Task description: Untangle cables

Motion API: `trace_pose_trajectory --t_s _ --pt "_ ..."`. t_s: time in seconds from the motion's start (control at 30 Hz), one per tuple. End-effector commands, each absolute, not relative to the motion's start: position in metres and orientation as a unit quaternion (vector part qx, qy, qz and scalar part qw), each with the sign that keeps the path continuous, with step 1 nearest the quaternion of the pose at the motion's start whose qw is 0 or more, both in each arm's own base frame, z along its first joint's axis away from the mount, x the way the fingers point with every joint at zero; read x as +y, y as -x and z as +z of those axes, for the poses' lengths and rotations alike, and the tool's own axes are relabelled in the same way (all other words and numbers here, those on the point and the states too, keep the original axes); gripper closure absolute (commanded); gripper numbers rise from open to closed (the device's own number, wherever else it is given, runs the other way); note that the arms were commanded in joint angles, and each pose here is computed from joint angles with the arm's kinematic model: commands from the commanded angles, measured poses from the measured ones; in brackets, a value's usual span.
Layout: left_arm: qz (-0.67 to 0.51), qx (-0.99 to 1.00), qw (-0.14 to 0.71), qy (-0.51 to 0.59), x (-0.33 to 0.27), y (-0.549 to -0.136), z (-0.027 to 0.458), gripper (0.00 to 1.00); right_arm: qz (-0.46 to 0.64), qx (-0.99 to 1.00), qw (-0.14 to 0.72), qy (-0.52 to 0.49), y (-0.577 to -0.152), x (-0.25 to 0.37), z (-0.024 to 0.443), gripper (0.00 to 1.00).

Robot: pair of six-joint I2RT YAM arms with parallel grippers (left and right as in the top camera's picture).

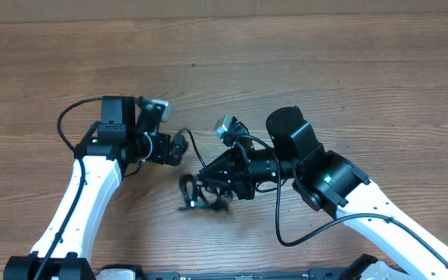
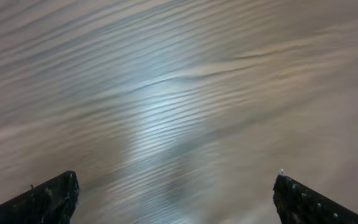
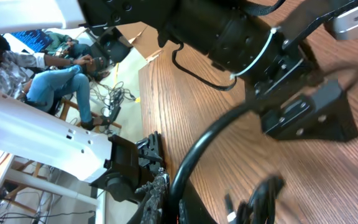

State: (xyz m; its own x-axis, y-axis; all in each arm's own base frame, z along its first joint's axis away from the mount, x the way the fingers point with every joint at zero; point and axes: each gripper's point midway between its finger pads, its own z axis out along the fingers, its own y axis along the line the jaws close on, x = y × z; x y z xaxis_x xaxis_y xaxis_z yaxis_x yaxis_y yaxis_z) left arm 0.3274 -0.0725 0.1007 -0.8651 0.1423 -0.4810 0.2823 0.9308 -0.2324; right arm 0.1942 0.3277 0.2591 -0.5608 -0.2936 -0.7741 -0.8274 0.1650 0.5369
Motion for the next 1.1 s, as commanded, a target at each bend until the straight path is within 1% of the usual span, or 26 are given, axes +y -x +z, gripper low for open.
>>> trace_pose_trajectory --t_s 0.0,0.07,0.33,0.37,0.43,0.53,0.57,0.63,0.67,0.7,0.73,0.77,0.83,0.97,1.07 --pt "-0.033 0.973 0.228 -0.022 -0.026 -0.333 0.091 0.01 0.524 0.703 0.269 0.400 -0.191 0.328 0.272 0.96" --pt "-0.042 0.973 0.227 -0.012 -0.028 -0.333 0.091 0.00 0.516 0.711 0.270 0.395 -0.193 0.327 0.269 0.96" --pt "-0.112 0.970 0.214 -0.028 -0.052 -0.326 0.092 0.00 0.460 0.767 0.269 0.357 -0.209 0.316 0.244 0.96" --pt "-0.115 0.970 0.212 -0.028 -0.053 -0.325 0.092 0.01 0.448 0.777 0.270 0.350 -0.212 0.314 0.240 0.94" --pt "-0.117 0.971 0.208 -0.028 -0.054 -0.323 0.091 0.01 0.421 0.800 0.268 0.334 -0.218 0.307 0.229 0.84" --pt "-0.124 0.972 0.200 -0.029 -0.056 -0.319 0.090 0.00 0.381 0.830 0.260 0.315 -0.225 0.296 0.211 0.51" --pt "-0.125 0.972 0.196 -0.029 -0.057 -0.318 0.090 0.00 0.370 0.837 0.256 0.311 -0.226 0.293 0.206 0.44" --pt "-0.125 0.973 0.192 -0.029 -0.056 -0.316 0.089 0.00 0.359 0.847 0.246 0.306 -0.226 0.290 0.198 0.34" --pt "-0.124 0.973 0.190 -0.030 -0.056 -0.315 0.088 0.00 0.354 0.850 0.243 0.304 -0.226 0.289 0.195 0.27" --pt "-0.124 0.974 0.188 -0.030 -0.056 -0.314 0.088 0.00 0.351 0.853 0.240 0.303 -0.226 0.288 0.193 0.22" --pt "-0.124 0.974 0.188 -0.032 -0.056 -0.314 0.088 0.00 0.346 0.856 0.238 0.301 -0.226 0.287 0.190 0.19" --pt "-0.123 0.974 0.188 -0.033 -0.056 -0.314 0.088 0.01 0.338 0.860 0.238 0.298 -0.228 0.284 0.188 0.14" --pt "-0.123 0.974 0.186 -0.033 -0.056 -0.313 0.087 0.01 0.321 0.869 0.238 0.291 -0.231 0.280 0.182 0.08" --pt "-0.120 0.975 0.184 -0.032 -0.055 -0.312 0.087 0.00 0.282 0.900 0.226 0.245 -0.238 0.266 0.167 0.02" --pt "-0.120 0.976 0.181 -0.032 -0.055 -0.311 0.086 0.00 0.263 0.913 0.203 0.237 -0.234 0.259 0.155 0.01"
